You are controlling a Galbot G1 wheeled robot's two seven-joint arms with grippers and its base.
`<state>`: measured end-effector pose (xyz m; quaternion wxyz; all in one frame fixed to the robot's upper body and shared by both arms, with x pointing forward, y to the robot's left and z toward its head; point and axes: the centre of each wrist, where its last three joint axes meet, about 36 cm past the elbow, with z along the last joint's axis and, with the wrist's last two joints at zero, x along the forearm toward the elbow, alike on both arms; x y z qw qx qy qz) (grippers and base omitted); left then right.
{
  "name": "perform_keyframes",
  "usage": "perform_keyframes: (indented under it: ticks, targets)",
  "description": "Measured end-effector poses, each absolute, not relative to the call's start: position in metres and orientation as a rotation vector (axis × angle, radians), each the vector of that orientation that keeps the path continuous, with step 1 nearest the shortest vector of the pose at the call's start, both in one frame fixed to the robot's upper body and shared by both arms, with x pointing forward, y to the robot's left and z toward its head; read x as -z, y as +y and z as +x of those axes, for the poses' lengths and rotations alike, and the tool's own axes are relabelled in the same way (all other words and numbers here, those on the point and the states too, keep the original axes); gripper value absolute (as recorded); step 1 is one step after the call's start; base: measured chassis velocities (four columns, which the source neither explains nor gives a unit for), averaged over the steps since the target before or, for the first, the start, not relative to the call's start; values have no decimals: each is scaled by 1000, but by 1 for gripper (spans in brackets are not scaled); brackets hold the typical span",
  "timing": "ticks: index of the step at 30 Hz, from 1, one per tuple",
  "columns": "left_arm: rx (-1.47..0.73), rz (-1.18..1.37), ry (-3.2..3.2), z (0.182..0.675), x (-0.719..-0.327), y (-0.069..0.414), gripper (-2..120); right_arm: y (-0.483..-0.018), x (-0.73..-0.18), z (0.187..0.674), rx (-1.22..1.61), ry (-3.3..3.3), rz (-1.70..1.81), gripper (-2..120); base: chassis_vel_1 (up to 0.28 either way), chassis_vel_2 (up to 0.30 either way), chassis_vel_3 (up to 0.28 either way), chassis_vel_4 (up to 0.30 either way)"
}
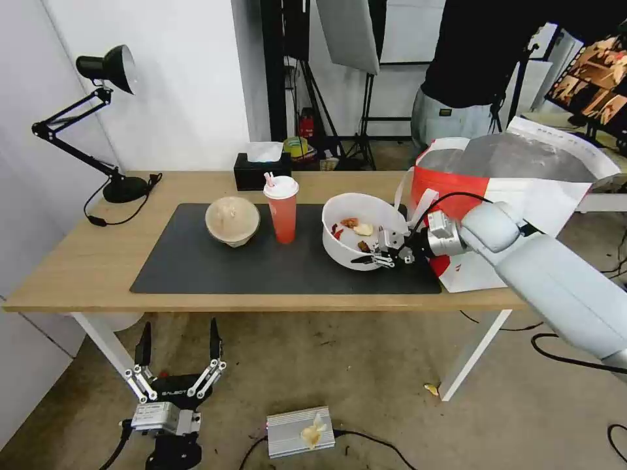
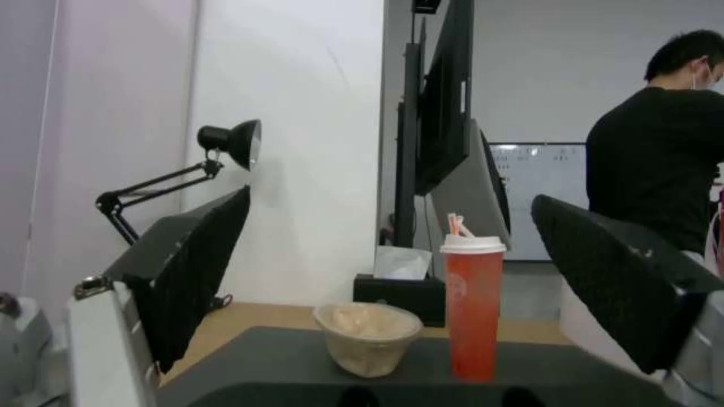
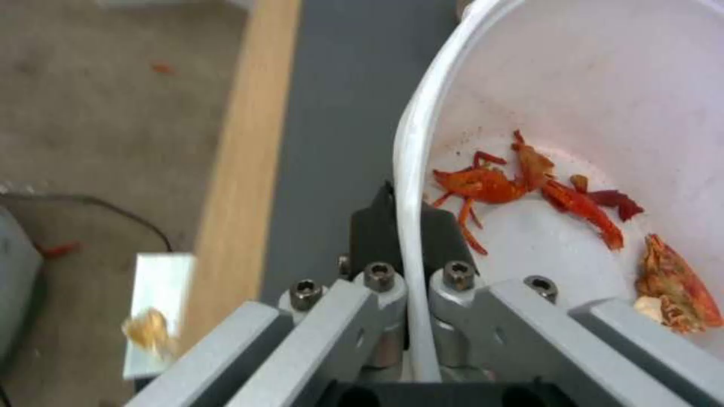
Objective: Pick up the trash from the table and place it into the takeout bag.
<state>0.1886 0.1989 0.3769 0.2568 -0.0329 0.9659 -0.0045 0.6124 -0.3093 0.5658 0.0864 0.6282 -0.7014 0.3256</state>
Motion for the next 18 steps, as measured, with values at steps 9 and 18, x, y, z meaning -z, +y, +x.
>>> perform_keyframes:
  ticks: [9,18]
  targets:
    - [13,-89,2620,188,-377,199,100,-298,-585,596,-910,-2097,1967,0,0,0,0,0]
    - [13,-90,2615,188,-378,199,100,-298,-623,586,-875,-2156,2025,0,0,0,0,0]
